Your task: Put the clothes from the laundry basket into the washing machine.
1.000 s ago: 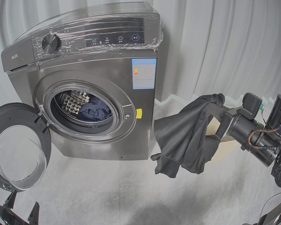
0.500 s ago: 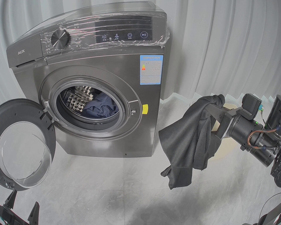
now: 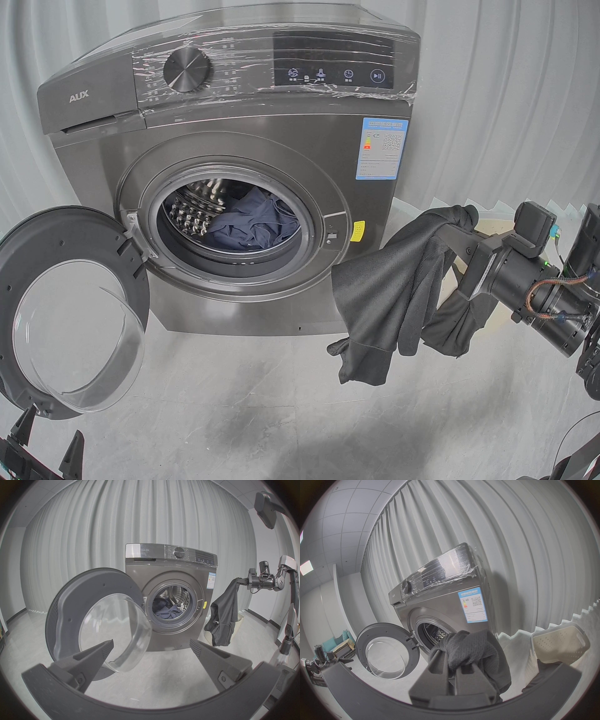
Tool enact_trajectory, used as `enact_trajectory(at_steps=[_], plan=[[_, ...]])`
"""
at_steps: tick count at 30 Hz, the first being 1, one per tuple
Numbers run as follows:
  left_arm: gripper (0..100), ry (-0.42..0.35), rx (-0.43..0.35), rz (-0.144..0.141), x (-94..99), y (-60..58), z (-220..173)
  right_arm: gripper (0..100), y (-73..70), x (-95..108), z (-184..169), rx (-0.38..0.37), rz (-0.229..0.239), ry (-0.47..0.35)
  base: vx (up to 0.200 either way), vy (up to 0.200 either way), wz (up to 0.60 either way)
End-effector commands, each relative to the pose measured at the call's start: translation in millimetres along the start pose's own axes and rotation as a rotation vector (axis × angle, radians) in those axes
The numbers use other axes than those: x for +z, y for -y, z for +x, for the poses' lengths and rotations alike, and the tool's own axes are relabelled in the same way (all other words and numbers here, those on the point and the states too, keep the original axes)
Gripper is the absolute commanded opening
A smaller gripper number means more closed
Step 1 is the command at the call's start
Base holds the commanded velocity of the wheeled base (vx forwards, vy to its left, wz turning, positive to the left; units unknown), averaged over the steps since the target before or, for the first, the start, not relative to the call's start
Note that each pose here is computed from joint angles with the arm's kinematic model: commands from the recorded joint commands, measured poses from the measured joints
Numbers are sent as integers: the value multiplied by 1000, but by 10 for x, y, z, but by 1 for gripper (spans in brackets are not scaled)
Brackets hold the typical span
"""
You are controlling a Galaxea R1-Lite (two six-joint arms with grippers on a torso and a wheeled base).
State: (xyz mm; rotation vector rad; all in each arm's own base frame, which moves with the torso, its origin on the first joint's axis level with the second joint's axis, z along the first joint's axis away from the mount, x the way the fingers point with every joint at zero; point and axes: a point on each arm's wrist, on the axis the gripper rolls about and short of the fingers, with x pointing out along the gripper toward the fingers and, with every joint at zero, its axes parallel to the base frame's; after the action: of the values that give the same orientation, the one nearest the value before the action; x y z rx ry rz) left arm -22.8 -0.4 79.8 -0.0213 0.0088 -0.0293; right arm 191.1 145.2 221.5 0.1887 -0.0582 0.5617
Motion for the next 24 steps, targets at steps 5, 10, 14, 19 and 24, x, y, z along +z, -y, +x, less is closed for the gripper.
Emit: enact_trajectory(at_steps=[5, 10, 14, 19, 24], plan=[[100, -4, 2, 0, -43, -1, 3, 0, 11, -100, 29, -3, 3, -38, 0, 40, 0], [100, -4, 2, 0, -43, -1, 3, 0, -31, -202, 59, 14, 38, -78, 0, 0, 0], [100, -4, 2, 6, -43, -1, 3, 0, -62, -260, 98, 20, 32, -98, 0, 0, 0], [100, 1, 3, 20, -45, 0, 2, 0, -84, -272, 95, 27, 34, -102, 0, 0, 0], [100, 2, 3, 23, -45, 0, 1, 0, -95, -238, 112, 31, 34, -89, 0, 0, 0]])
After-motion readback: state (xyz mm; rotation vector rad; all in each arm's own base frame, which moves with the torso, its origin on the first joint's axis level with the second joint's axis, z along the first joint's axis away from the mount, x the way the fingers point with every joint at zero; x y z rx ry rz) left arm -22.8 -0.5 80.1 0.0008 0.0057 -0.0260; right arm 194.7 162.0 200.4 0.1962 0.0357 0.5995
